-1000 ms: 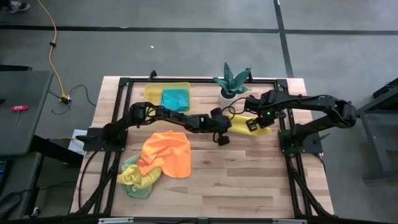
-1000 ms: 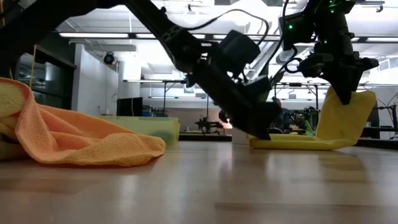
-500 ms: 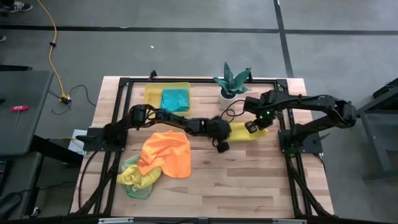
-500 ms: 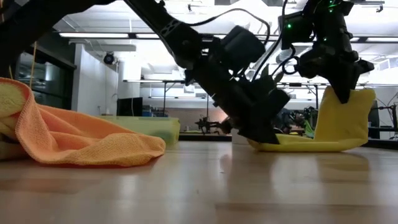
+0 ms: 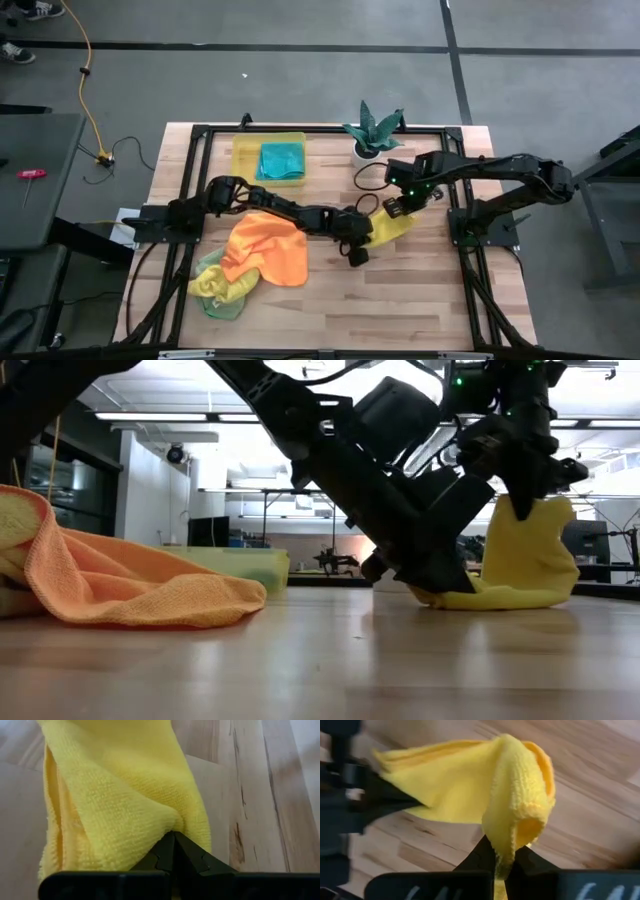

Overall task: Fold microfiber towels
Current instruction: Fold the right yellow microfiber cloth

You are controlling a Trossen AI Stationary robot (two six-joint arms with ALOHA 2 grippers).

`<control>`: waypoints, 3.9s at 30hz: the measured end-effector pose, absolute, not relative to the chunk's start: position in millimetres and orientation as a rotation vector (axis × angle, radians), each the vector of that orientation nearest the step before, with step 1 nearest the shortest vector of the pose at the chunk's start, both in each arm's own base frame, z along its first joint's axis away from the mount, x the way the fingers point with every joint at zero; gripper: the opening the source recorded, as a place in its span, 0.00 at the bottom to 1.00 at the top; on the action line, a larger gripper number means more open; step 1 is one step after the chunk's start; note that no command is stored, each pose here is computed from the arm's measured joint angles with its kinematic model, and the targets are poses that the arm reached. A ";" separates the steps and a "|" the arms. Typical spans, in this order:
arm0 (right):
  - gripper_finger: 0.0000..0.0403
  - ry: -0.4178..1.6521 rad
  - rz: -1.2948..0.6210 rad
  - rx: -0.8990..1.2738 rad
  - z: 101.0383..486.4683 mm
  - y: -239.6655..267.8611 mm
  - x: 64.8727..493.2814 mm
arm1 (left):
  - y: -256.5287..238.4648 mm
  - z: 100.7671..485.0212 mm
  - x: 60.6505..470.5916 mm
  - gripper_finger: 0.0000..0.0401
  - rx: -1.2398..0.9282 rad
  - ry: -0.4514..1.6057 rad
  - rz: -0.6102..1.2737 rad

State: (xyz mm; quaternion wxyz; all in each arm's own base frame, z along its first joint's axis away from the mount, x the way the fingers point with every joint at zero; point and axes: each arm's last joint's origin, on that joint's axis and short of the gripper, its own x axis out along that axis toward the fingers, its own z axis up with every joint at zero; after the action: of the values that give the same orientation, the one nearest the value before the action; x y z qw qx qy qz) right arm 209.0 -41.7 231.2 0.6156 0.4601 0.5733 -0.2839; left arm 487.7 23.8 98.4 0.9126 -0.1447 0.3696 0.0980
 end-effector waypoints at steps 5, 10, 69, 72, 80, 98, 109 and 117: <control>0.00 1.260 -0.641 1.080 232.1 -35.8 216.8 | 34.5 98.4 486.7 0.00 -0.248 0.767 0.204; 0.00 1.273 -0.694 1.048 231.1 -32.6 214.8 | 46.6 102.1 483.1 0.00 -0.278 0.791 0.206; 0.00 1.161 -0.625 1.016 233.7 -32.6 226.6 | 5.9 121.4 368.0 0.00 -0.264 0.733 0.317; 0.00 1.160 -0.631 1.023 233.7 -32.6 226.6 | 15.5 106.9 366.3 0.00 -0.278 0.794 0.328; 0.00 1.150 -0.673 1.079 233.7 -24.6 227.7 | 28.4 97.4 374.1 0.00 -0.254 0.802 0.308; 0.00 1.001 -0.580 1.109 223.8 -14.8 262.4 | 57.7 101.2 384.5 0.00 -0.197 0.779 0.296; 0.00 0.976 -0.523 1.097 185.3 -17.7 300.9 | 53.4 101.5 385.2 0.00 -0.186 0.776 0.302; 0.03 0.975 -0.516 1.082 171.7 -18.4 310.1 | 53.5 101.5 385.3 0.00 -0.185 0.775 0.306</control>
State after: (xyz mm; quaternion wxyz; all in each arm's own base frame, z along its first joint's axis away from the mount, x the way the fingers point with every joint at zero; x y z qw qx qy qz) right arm 310.1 -18.4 171.7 0.7161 0.4886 0.4405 -0.2332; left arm 385.3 53.5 101.5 0.9103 -0.0899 0.3759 0.1482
